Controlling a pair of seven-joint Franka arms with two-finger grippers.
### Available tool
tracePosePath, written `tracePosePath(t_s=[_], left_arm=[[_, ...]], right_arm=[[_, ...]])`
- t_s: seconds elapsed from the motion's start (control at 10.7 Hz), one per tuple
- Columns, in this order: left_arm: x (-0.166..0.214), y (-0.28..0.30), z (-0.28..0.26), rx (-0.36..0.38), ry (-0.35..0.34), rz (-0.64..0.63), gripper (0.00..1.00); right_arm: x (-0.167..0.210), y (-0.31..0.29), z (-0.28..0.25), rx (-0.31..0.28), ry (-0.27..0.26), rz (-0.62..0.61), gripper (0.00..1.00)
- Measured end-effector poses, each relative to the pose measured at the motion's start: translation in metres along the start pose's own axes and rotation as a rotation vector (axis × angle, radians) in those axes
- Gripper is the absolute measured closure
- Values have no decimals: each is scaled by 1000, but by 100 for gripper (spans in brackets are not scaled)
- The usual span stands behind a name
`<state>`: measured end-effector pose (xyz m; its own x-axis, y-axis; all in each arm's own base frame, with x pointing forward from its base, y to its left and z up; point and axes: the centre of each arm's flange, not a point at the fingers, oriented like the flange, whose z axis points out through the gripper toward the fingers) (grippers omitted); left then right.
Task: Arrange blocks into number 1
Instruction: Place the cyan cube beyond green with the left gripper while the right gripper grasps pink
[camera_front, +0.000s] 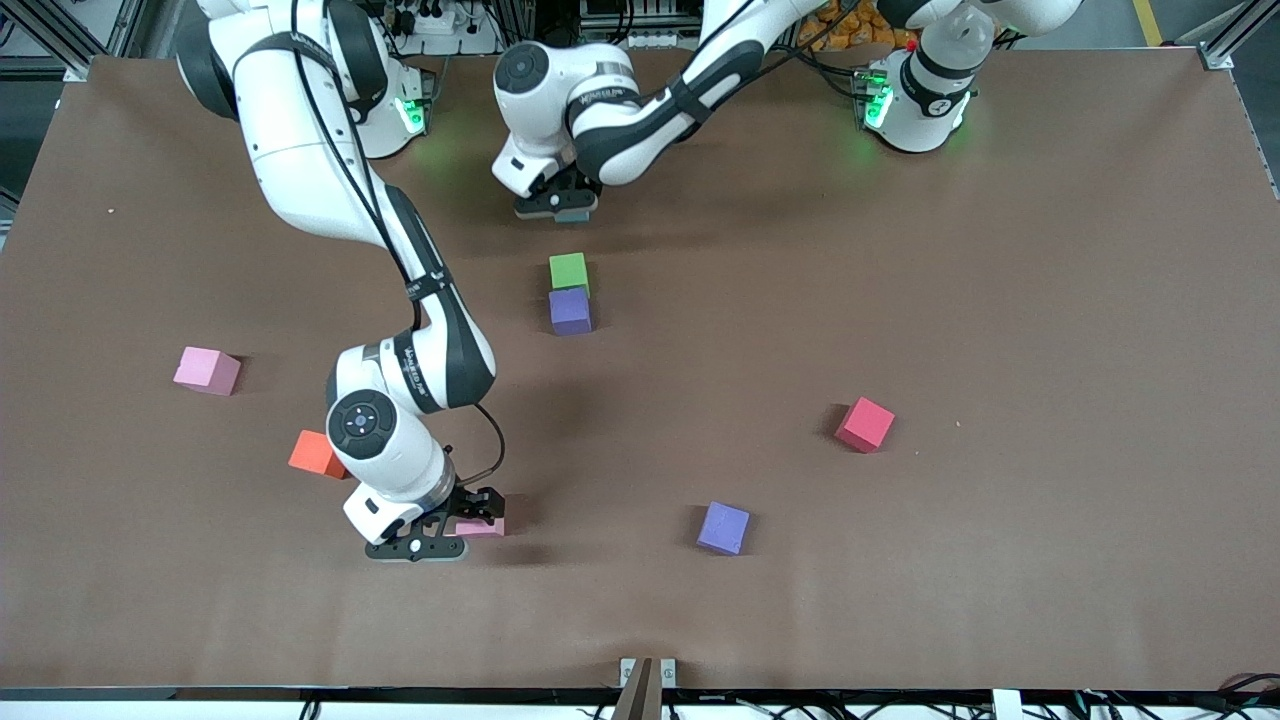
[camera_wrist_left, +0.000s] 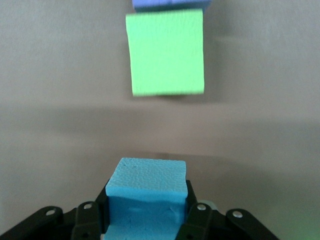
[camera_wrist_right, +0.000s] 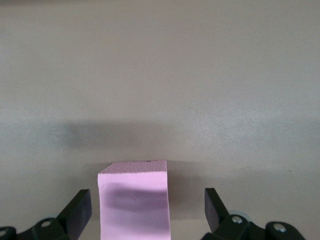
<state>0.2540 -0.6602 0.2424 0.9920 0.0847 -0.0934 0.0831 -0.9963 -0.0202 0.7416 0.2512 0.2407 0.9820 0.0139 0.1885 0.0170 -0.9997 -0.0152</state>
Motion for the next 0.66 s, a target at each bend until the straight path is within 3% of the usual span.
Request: tracePosePath(t_s=[0.37, 0.56, 0.66], left_arm=[[30, -6, 22, -8, 29, -25, 44], [34, -5, 21, -12, 34, -24, 44], [36, -4, 20, -17, 36, -22, 44]], right_arm=[[-3, 0, 15, -2, -5, -1, 1], [-6, -1, 22, -2, -12, -3, 8], [-6, -2, 24, -2, -14, -4, 19]])
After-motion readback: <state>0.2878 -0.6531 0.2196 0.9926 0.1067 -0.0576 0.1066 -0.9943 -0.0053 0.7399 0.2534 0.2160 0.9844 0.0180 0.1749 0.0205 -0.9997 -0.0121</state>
